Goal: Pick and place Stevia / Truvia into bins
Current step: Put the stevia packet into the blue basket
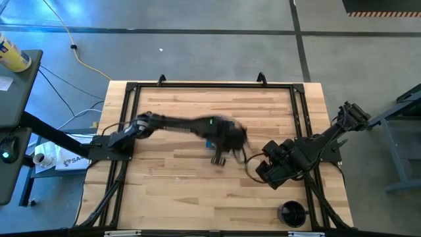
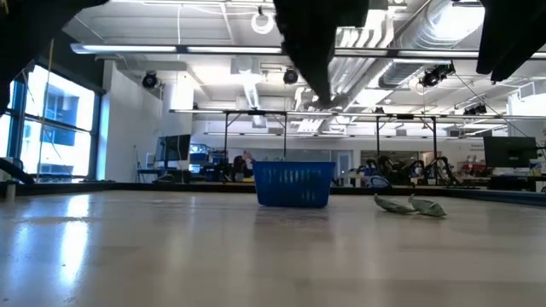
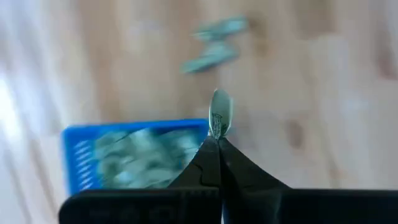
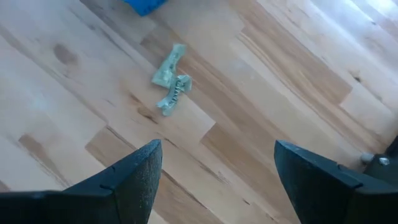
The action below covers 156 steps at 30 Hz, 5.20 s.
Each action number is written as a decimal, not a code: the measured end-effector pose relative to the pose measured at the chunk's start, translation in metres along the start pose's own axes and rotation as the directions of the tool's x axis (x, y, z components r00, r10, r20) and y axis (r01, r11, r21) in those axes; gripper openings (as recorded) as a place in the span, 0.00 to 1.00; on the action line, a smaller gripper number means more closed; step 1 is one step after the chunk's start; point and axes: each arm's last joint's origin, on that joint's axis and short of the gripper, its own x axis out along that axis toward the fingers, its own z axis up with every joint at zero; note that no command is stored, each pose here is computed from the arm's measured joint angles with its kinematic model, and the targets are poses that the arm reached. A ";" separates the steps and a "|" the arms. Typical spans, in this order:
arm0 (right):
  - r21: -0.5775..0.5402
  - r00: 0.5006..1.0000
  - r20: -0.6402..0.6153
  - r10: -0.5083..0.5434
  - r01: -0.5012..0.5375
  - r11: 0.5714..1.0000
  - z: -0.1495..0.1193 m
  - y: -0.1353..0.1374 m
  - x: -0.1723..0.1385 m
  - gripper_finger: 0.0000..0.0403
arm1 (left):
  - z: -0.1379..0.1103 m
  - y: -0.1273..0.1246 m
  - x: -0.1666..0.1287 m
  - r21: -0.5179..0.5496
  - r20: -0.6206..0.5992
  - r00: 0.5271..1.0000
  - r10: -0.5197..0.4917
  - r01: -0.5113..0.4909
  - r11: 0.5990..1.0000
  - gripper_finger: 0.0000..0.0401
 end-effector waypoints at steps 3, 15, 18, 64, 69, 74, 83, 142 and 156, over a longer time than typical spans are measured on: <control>-0.022 1.000 0.000 -0.003 0.003 1.000 -0.001 0.000 0.000 0.74 | -0.015 0.045 0.003 -0.157 -0.035 0.999 0.020 -0.025 0.987 0.09; -0.131 0.999 -0.036 0.037 -0.041 0.991 0.013 0.007 0.010 0.74 | -0.071 0.099 0.059 -0.390 -0.136 0.967 -0.217 0.149 0.909 0.25; -0.222 0.997 -0.047 0.054 -0.063 0.973 0.019 0.019 0.023 0.74 | -0.067 0.085 0.048 -0.362 -0.153 0.961 -0.230 0.162 0.918 0.29; 0.180 0.964 -0.235 0.128 -0.086 0.980 0.035 0.005 0.176 0.24 | -0.170 0.002 -0.054 -0.593 0.218 0.976 -0.029 0.156 0.790 0.28; 0.138 0.954 -0.247 0.169 -0.137 0.981 0.048 -0.003 0.174 0.02 | -0.172 0.001 -0.054 -0.581 0.202 0.979 -0.036 0.149 0.800 0.28; 0.194 0.945 -0.153 0.288 -0.257 0.947 0.082 -0.004 0.141 0.02 | -0.177 -0.001 -0.053 -0.586 0.147 0.988 -0.057 0.133 0.799 0.28; 0.130 0.888 0.144 0.437 -0.455 0.881 0.177 0.000 0.110 0.13 | -0.180 -0.001 -0.053 -0.587 0.103 0.994 -0.030 0.085 0.805 0.28; 0.102 1.000 -0.011 0.017 -0.016 0.995 0.014 -0.074 0.023 0.74 | -0.009 -0.004 0.145 0.298 0.194 0.981 -0.004 -0.055 0.953 0.43; 0.095 1.000 -0.019 -0.003 0.005 0.995 0.014 -0.077 0.023 0.74 | 0.001 -0.022 0.109 0.233 0.077 0.996 -0.052 0.032 0.972 0.11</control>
